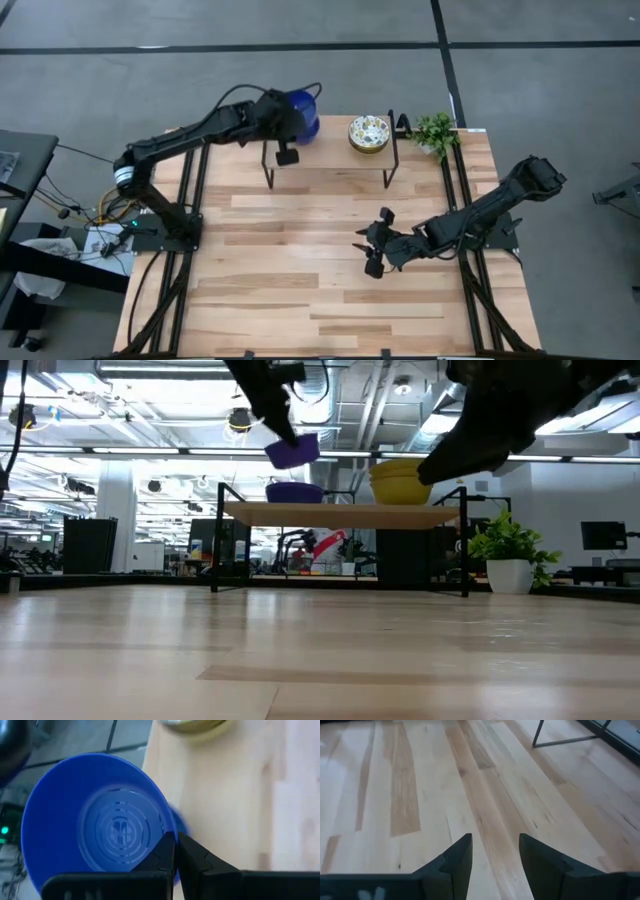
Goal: Pick & Place Mini bowls
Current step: Stack the blue bowl on the blue bowl on the shelf
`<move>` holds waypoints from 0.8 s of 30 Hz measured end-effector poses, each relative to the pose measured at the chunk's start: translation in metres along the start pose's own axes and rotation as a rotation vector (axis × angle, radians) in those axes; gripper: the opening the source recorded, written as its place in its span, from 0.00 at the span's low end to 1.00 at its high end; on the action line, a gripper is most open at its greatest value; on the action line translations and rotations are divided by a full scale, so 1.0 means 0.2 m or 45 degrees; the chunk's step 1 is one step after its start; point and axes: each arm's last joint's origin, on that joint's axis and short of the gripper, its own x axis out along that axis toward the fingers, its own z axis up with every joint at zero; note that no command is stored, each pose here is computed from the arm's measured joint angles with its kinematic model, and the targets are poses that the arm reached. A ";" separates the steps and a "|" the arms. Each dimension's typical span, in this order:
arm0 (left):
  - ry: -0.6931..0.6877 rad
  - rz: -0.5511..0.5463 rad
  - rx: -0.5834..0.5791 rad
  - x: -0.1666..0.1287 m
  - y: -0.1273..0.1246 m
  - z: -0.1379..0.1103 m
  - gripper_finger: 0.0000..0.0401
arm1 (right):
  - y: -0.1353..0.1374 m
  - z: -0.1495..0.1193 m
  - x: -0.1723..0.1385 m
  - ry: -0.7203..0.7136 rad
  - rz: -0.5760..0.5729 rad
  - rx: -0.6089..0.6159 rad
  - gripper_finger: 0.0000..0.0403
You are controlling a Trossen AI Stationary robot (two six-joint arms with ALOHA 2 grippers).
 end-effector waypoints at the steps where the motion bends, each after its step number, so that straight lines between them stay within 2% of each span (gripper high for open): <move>1: 0.022 0.009 -0.004 0.02 0.02 -0.01 0.02 | 0.00 0.00 0.01 0.005 -0.004 -0.005 0.38; 6: 0.091 0.021 -0.036 0.10 0.07 -0.07 0.02 | -0.01 0.00 0.01 0.005 -0.013 0.003 0.39; 12: 0.076 -0.092 -0.009 0.18 0.06 -0.08 0.03 | -0.01 0.00 0.01 0.004 -0.012 0.003 0.39; 24: 0.094 -0.103 -0.006 0.23 0.05 -0.08 0.18 | -0.01 0.00 0.01 0.005 -0.008 0.002 0.39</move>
